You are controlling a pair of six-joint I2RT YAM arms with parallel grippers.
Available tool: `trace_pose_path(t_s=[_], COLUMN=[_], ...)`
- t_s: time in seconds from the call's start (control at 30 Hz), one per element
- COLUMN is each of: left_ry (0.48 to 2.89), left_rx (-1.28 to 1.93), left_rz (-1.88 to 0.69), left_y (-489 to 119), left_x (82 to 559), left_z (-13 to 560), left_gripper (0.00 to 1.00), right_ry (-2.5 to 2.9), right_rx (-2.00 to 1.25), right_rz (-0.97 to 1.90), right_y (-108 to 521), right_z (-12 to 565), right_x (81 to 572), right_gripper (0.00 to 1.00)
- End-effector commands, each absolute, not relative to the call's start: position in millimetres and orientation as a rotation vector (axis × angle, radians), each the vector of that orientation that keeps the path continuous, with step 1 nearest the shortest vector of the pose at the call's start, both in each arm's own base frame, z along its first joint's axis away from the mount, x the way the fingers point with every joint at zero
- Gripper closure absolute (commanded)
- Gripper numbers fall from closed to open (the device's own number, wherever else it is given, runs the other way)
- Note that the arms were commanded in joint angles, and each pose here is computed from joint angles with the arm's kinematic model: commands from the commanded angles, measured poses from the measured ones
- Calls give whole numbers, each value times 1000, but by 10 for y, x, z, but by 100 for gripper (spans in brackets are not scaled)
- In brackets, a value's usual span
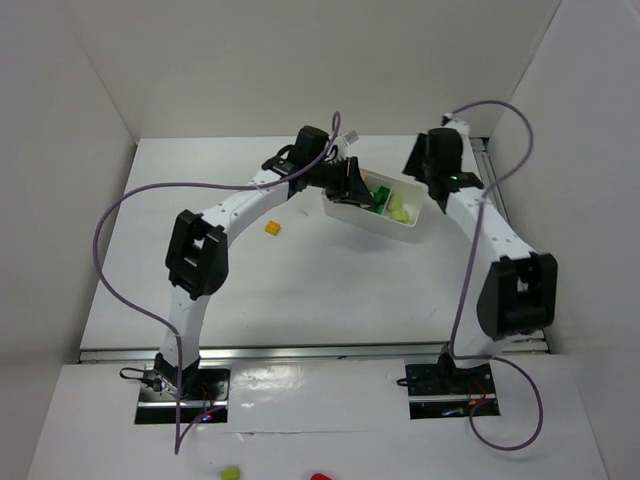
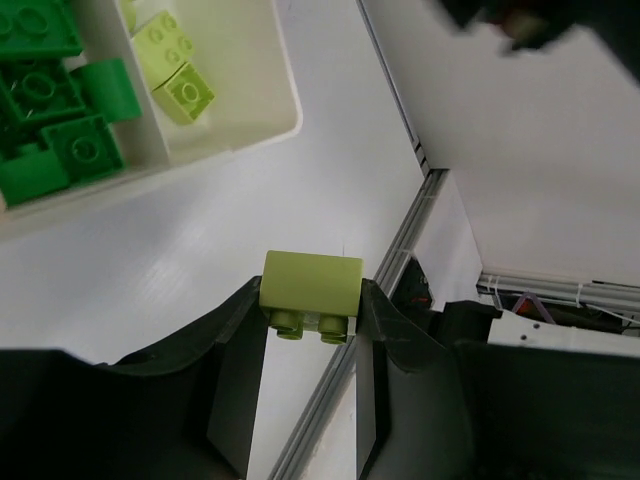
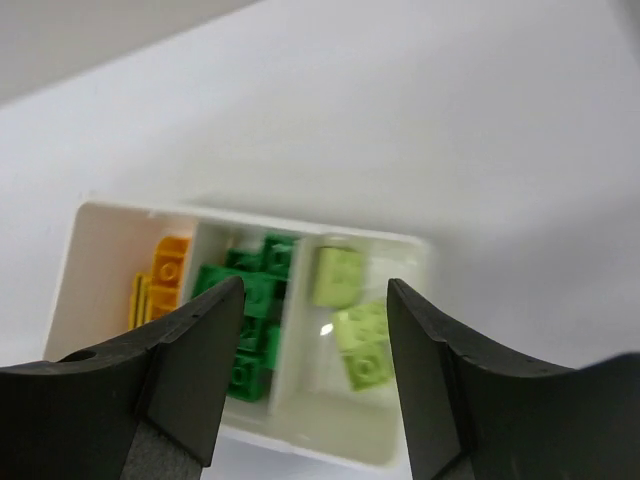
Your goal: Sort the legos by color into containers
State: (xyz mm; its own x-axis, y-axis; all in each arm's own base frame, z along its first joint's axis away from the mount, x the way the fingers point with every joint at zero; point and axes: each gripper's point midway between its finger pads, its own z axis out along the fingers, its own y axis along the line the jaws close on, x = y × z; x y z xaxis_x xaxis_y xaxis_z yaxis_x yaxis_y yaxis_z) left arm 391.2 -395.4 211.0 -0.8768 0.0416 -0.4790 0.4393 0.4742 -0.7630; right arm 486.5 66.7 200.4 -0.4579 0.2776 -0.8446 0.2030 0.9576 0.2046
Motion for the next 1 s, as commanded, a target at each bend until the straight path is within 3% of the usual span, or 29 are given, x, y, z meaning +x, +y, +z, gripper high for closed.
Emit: trace_pose_path(t_s=[0.0,0.27,0.47,0.6,0.63,0.67,0.73,0.8,0.83,0.97], left_ry=[2310,2219,2109,2048,2043,2036,2047,2026,2026,1982], left_rx=[428,385,307,281,271,265,262,269,269,326], left_rz=[-1425,-1528,-1667,-1628,-1620,-1627,-1625,-1629,-1629,-1639], left_y=[-4248,-4818,-5091,-5222,-5223,-5227,-5231,-5230,-5230,-5183], left_x=[3973,4403,4583,4693,4718,4721,4727,4725,4725,4625], left_z=[2120,2020,1948,1968,1948,1968,1907,1985,1985,2300], left_gripper=[100,100,97,73,50,37,26,5,0,0], right_ry=[1924,1864,1867,1871,1874,1877,1881,1877,1868,1889], right_rx=[538,640,649,618,612,596,589,573,572,576], right_rz=[-31,-18,-26,-15,-4,-1,11,16,19,17], right_y=[-37,-285,-324,-294,-275,-262,-240,-228,-227,-241], right_z=[2423,2831,2897,2950,2949,2973,2983,3003,3022,2925], right_x=[4463,3601,3390,3420,3423,3451,3476,3491,3503,3493], right_gripper=[34,30,30,30,30,30,30,30,30,30])
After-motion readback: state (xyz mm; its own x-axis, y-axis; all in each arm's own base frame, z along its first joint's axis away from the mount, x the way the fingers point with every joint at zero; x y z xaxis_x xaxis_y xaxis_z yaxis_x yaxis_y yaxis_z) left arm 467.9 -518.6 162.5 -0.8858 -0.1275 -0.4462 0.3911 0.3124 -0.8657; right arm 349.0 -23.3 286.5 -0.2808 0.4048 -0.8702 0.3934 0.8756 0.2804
